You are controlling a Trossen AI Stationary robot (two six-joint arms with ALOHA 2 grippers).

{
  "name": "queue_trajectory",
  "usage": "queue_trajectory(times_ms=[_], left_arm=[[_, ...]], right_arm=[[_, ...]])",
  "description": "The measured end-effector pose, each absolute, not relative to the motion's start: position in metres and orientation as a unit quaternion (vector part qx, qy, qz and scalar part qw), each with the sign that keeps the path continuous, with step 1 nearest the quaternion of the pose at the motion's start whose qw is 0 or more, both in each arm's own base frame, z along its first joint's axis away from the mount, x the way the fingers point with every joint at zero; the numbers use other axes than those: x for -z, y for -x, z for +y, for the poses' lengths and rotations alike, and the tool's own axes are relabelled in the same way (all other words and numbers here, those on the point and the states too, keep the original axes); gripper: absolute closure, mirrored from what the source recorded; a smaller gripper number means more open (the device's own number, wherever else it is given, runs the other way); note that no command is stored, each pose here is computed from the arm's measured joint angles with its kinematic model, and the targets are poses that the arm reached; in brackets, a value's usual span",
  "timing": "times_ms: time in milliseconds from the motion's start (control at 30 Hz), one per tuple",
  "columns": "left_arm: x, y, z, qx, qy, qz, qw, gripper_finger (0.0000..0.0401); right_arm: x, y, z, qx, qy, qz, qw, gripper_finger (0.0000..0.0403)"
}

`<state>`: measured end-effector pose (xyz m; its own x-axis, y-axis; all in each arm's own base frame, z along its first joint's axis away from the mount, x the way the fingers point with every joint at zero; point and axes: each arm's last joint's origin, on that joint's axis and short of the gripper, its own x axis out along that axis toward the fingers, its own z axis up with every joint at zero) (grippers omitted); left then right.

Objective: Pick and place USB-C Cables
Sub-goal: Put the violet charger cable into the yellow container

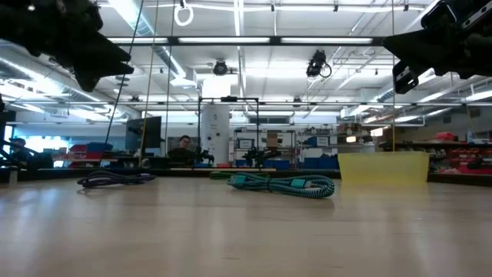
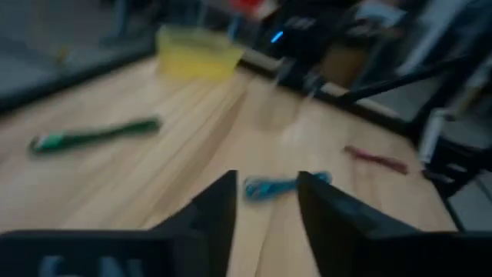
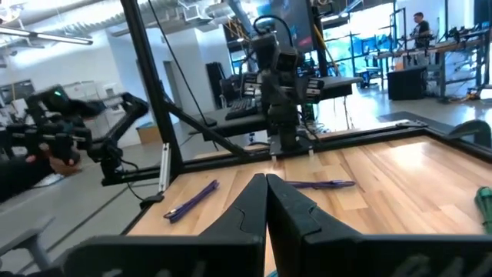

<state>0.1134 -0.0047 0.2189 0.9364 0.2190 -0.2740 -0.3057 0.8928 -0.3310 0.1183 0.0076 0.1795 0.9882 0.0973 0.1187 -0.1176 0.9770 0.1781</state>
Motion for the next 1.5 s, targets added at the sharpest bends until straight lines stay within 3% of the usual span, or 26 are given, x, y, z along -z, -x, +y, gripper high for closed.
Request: queue_trajectory(times_ms=[200,367,567,800,1267,1400,1500], left_arm=[[-0.223,-0.132,0.0,-0.221,0.287,0.281,0.889,0.0153],[-0.204,-0.161,0.004,-0.268,0.315,0.361,0.836,0.0134],[-0.176,-0.185,0.021,-0.335,0.308,0.432,0.779,0.0137],[-0.158,-0.205,0.029,-0.33,0.33,0.496,0.732,0.0137],[-0.134,-0.229,0.031,-0.328,0.3,0.543,0.713,0.014],[-0.133,-0.229,0.031,-0.317,0.283,0.553,0.716,0.0166],[-0.136,-0.23,0.033,-0.304,0.272,0.555,0.725,0.0216]], right_arm=[[-0.182,-0.118,0.008,-0.052,-0.065,-0.069,0.994,0.0387],[-0.181,-0.118,0.008,-0.052,-0.064,-0.062,0.995,0.0387],[-0.18,-0.118,0.008,-0.051,-0.064,-0.058,0.995,0.0387],[-0.18,-0.118,0.007,-0.038,-0.06,-0.059,0.996,0.0387],[-0.179,-0.118,0.005,-0.011,-0.04,-0.057,0.997,0.0387],[-0.179,-0.118,0.005,-0.011,-0.042,-0.057,0.997,0.0387],[-0.179,-0.118,0.005,-0.012,-0.044,-0.057,0.997,0.0387]])
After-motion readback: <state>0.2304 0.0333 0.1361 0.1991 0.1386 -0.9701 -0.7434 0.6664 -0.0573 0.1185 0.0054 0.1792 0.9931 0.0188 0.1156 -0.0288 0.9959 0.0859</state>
